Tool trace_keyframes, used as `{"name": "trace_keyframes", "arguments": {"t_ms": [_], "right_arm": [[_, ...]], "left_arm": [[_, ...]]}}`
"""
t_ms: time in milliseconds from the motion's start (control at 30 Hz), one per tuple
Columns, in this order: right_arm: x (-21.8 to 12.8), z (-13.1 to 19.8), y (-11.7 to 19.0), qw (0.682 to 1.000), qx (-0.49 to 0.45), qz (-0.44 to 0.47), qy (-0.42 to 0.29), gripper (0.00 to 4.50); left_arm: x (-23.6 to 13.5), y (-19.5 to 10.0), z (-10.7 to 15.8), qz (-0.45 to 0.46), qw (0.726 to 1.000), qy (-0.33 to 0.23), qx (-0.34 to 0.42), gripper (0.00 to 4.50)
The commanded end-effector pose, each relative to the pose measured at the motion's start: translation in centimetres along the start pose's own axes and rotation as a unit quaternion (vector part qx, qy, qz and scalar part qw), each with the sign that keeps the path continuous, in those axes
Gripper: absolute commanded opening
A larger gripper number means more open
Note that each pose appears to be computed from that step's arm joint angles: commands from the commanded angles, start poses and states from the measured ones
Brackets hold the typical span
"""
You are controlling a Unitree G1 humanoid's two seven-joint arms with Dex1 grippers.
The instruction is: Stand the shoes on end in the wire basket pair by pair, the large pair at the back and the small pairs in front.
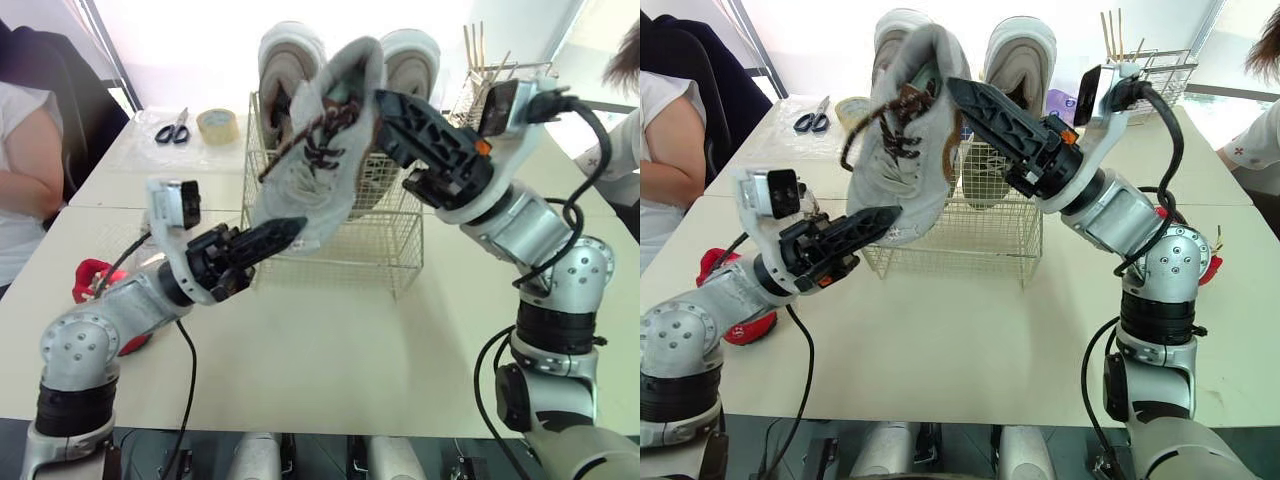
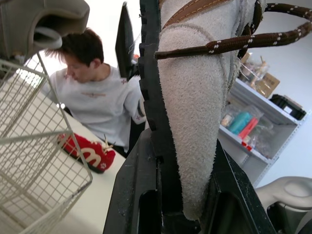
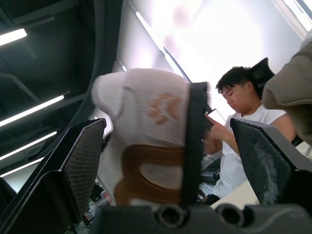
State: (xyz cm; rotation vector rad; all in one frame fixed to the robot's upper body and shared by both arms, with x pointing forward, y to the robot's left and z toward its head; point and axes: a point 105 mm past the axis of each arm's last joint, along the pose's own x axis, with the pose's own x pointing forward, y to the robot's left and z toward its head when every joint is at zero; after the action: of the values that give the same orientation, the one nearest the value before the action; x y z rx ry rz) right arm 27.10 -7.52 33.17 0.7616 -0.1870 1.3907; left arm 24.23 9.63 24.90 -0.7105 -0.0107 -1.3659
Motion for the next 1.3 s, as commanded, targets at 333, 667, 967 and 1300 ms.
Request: {"name": "trace_keyframes", "arguments": {"t_ms": [333,667,967,1300], "right_arm": [[-0.5,-0.7,1.0,0.999,-0.034,0.014,0.033,3.21],[-0.7,1.4,1.7,0.991,-0.105,0.053,0.058,0.71],[0.3,7.9,-0.7,0.944,-0.309,0.045,0.103,0.68],[-1.1,8.0,-5.6,0.899,-0.395,0.028,0.188,0.68]], "left_arm": [[0.3,-0.5,0.0,-0.017,1.000,0.010,0.015,0.34],[-0.1,0.7,-1.5,0.015,0.999,0.042,0.014,0.34],[-3.1,-0.8,-0.4,0.071,0.979,0.151,0.121,2.43],[-4.4,-3.5,1.1,0.134,0.963,0.169,0.163,2.43]]}}
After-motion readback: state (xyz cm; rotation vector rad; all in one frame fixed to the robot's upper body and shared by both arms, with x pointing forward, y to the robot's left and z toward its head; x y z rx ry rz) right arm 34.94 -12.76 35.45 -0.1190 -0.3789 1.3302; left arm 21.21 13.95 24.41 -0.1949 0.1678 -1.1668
